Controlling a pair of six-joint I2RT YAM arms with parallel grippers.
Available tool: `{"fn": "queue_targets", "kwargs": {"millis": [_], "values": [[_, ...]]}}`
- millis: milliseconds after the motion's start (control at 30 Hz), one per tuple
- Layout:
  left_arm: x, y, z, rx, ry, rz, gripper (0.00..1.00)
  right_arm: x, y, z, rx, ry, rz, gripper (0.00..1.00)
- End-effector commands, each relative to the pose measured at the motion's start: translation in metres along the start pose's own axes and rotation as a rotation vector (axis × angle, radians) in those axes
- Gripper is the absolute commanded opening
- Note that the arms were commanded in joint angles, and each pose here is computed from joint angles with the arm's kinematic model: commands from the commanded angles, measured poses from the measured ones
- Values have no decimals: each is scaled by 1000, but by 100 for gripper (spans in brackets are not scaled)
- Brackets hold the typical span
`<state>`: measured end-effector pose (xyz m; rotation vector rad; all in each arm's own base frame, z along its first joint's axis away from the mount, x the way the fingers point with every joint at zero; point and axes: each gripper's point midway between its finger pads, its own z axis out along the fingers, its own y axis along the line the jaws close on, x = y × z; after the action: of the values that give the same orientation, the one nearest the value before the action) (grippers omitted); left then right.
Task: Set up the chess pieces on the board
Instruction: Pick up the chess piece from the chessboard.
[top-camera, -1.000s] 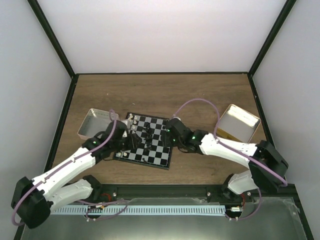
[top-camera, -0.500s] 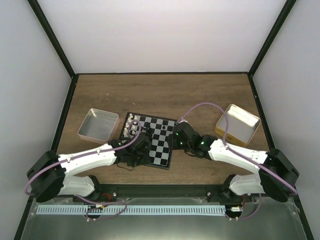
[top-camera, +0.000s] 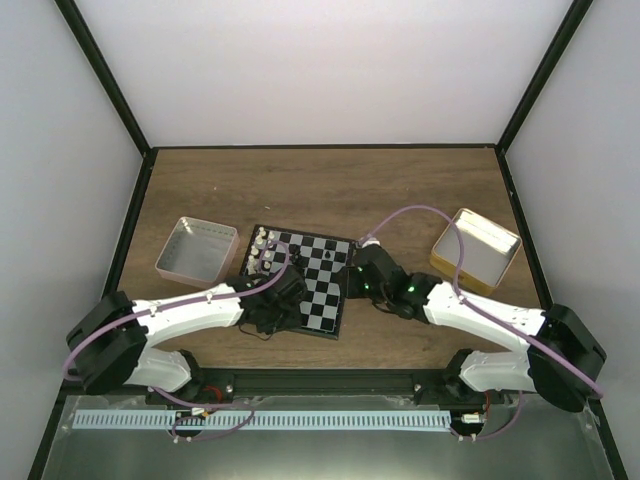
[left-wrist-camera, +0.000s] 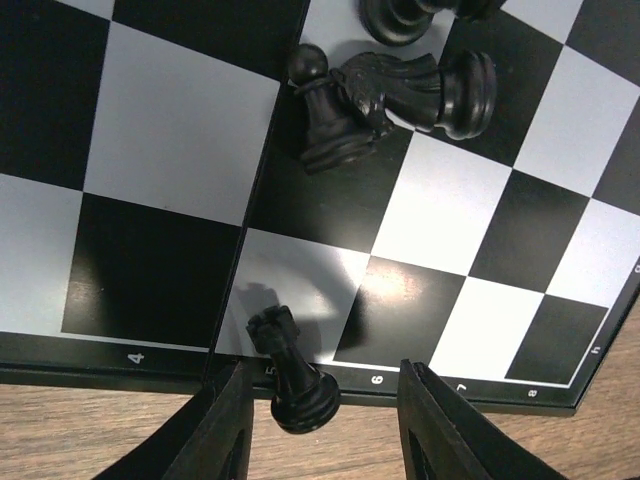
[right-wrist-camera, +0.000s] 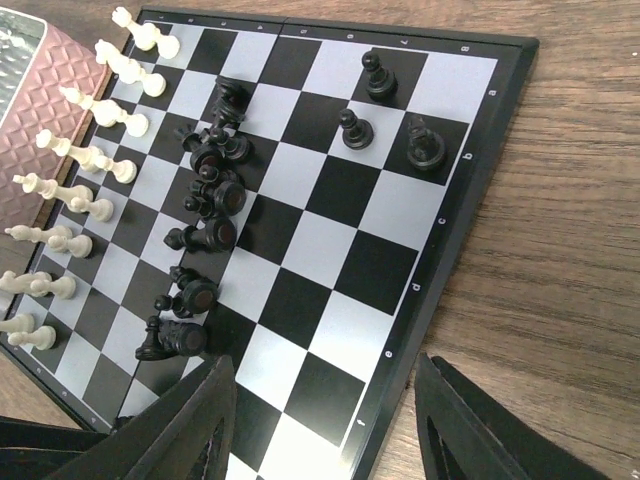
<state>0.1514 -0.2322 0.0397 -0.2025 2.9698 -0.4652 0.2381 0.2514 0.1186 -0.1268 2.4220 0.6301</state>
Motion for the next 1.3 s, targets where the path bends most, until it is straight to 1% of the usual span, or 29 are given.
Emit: {"fn": "queue_targets", "kwargs": {"millis": [0,133,267,400,567,700,833,933,1033,1133,1267], "values": [[-6,-4,-1,-15,-21,-12,41,-8,-6,-4,22,-44,8,50],[-5,-5,2,-24,-12,-3,34,-8,-8,-7,23,-52,13,50],[-4,-7,3,-25,1,6,24,-9,-9,-9,26,-60,13,50],[-7,-9,-2,-22,-9,18,18,-9,-9,-12,21,-64,21,50],[-12,-16,-9,9,-38,69,18,-10,0,-15,-49,-47,19,50],[-20,-39,-17,111,-87,193,18,-16,18,-24,-206,-11,6,50],[-35,-73,-33,235,-200,365,17,-18,35,-36,-366,63,-26,51],[-45,-100,-48,329,-309,519,17,-15,40,-43,-460,138,-5,51],[-51,-116,-59,405,-425,642,17,-19,34,-46,-480,168,32,51],[-54,-127,-71,464,-558,800,14,-21,30,-47,-464,185,25,52],[-56,-140,-93,529,-778,1011,14,-24,35,-51,-473,207,15,51]]}}
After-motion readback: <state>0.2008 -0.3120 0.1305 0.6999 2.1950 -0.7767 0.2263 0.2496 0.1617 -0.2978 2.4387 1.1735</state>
